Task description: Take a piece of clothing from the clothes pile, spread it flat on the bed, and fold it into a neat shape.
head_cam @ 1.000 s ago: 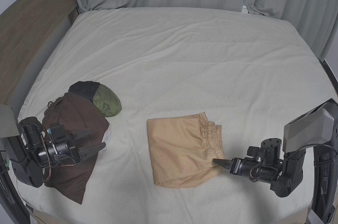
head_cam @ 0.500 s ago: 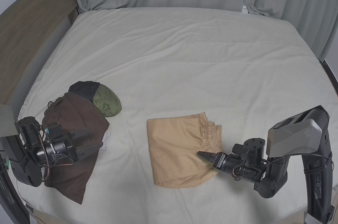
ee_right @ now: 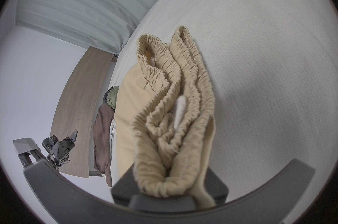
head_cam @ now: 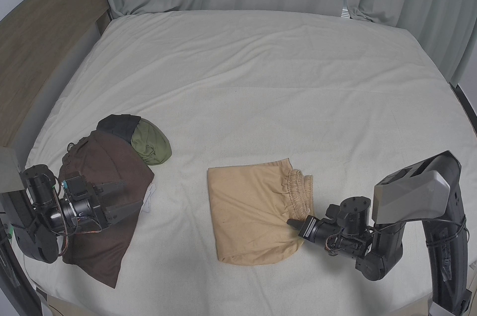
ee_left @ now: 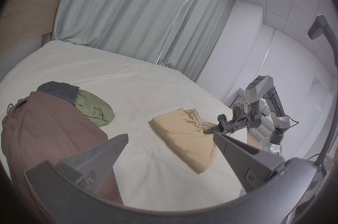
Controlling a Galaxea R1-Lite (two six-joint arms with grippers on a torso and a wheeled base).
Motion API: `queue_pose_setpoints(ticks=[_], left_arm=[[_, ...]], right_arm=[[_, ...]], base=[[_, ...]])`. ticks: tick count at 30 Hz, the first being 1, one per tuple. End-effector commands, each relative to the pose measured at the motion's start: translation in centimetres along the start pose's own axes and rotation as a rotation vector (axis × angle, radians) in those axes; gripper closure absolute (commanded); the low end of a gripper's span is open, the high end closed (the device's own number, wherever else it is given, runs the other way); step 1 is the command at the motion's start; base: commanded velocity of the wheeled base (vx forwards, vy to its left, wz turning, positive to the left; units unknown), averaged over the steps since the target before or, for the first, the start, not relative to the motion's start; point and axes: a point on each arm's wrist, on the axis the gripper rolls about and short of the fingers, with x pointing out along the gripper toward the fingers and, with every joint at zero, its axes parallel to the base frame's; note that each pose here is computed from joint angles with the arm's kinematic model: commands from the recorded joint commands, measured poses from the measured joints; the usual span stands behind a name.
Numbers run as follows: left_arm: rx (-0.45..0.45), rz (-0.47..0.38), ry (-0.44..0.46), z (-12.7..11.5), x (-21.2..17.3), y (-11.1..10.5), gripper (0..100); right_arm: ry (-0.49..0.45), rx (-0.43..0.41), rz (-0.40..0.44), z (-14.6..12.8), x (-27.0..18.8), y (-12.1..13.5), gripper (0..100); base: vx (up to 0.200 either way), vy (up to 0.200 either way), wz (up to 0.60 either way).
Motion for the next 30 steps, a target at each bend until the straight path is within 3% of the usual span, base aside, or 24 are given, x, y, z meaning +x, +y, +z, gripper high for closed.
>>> queue_pose_setpoints(ticks=[1,7,15,30], left_arm=[[-0.002,0.001,0.001,0.0,0.0,0.0,0],[0.007,0.0,0.001,0.0,0.0,0.0,0],[0.031,0.0,-0.002,0.1,0.0,0.0,0],[0.024,-0.003,0.001,0.0,0.1,0.0,0]], right_arm=[[0.002,-0.001,0.002,-0.1,0.0,0.1,100],[-0.017,-0.011,0.036,0.5,-0.4,1.2,100],[-0.074,-0.053,0.175,2.3,-2.2,5.7,100],[-0.145,-0.11,0.384,5.2,-4.0,10.7,100]], base=[[0.0,0.0,0.0],[0.0,0.0,0.0],[0.0,0.0,0.0],[0.0,0.0,0.0]])
